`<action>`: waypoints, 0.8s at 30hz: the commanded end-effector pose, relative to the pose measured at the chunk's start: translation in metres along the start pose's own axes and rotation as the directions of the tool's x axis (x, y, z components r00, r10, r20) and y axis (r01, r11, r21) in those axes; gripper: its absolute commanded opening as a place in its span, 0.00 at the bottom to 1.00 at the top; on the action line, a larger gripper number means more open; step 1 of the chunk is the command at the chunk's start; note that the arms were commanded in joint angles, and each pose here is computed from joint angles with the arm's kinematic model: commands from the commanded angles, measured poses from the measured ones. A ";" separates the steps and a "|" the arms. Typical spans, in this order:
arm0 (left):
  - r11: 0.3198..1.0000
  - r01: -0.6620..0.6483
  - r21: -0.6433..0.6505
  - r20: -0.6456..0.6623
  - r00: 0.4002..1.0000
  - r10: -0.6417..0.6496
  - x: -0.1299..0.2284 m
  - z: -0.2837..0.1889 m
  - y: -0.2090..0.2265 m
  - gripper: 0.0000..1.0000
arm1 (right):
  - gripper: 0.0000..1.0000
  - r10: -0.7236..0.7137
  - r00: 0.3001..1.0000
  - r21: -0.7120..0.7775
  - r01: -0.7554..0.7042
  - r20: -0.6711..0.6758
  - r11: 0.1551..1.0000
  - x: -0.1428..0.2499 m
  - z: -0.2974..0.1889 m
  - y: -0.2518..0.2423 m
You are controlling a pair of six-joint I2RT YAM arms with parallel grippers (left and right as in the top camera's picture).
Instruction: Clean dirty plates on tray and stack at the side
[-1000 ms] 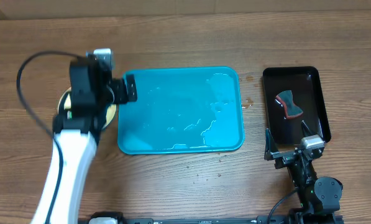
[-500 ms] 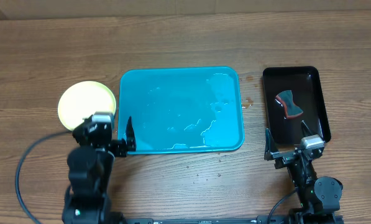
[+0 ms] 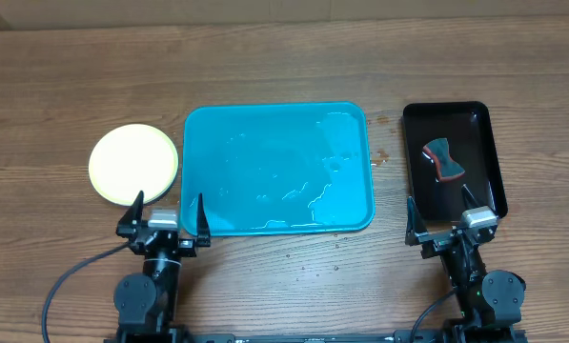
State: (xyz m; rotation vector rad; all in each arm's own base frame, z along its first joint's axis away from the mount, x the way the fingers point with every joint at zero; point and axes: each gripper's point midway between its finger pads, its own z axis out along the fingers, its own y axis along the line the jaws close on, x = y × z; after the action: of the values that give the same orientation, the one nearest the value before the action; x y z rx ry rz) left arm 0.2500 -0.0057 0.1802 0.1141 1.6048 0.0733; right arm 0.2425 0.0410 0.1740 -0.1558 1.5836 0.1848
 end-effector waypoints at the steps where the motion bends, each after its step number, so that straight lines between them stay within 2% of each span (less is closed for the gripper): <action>1: 0.998 -0.062 -0.015 0.009 0.998 0.063 0.012 -0.001 0.001 1.00 | 1.00 0.003 1.000 0.003 -0.003 0.005 1.000 0.001 0.000 0.000; 5: 0.998 -0.065 -0.016 -0.046 0.997 0.064 0.026 -0.003 0.002 1.00 | 1.00 0.003 1.000 0.003 -0.003 0.005 1.000 0.002 0.000 0.000; 24: 0.998 -0.058 -0.012 -0.042 0.997 0.057 0.025 -0.003 0.001 1.00 | 1.00 0.003 1.000 0.003 -0.003 0.005 1.000 0.001 0.000 0.000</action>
State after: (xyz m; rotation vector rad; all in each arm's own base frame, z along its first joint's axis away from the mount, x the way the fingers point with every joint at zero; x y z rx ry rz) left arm 0.2464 -0.0048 0.1553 0.1496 1.6504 0.1067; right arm 0.2426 0.0409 0.1740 -0.1549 1.5837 0.1845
